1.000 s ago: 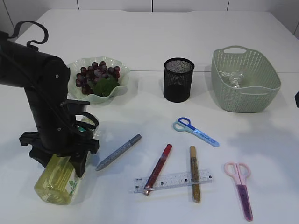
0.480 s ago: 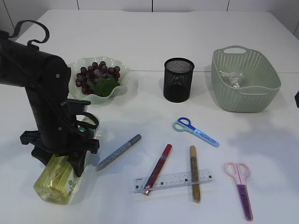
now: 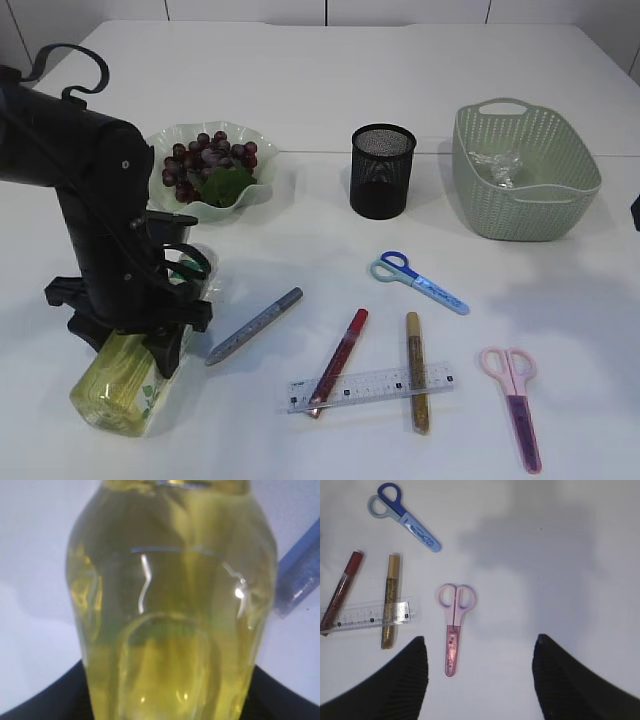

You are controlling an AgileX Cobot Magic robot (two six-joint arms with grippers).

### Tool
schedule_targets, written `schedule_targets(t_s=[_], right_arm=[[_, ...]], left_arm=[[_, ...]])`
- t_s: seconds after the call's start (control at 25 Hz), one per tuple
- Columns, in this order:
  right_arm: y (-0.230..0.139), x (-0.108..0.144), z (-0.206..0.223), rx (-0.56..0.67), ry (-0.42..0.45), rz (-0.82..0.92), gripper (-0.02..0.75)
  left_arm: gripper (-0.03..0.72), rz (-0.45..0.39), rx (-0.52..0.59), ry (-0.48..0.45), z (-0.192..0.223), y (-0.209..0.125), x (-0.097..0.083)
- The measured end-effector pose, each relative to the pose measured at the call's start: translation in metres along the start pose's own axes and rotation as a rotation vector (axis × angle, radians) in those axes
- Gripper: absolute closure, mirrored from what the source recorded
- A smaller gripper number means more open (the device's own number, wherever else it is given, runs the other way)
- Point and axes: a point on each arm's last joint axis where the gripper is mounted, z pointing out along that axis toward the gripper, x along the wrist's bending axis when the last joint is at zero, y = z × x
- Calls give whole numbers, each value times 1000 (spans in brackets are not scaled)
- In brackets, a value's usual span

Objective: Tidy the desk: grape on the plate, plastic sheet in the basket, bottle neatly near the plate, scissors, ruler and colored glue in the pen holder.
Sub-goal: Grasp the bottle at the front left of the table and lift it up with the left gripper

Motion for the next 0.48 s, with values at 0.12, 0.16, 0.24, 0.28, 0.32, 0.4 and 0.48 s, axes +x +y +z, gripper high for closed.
schedule_targets(t_s=[0.12,0.16,0.24,0.28,0.32,0.4,0.48], right_arm=[[0,0,0,0,0,0,225],[0,0,0,0,0,0,225],[0,0,0,0,0,0,225],[0,0,0,0,0,0,225],[0,0,0,0,0,0,225],[0,0,0,0,0,0,225],[0,0,0,2,0,0,225]], left_arm=[[261,50,-25,15,-2,2,2],[262,63,-34,20,-2,2,2],[263,81,-57,24,-5,2,3],[263,83,-66,25,-7,2,4],[263,84,-84,22,-11,2,4],[263,90,-123,17,-21,2,5],[263,97,-164,14,-30,2,6]])
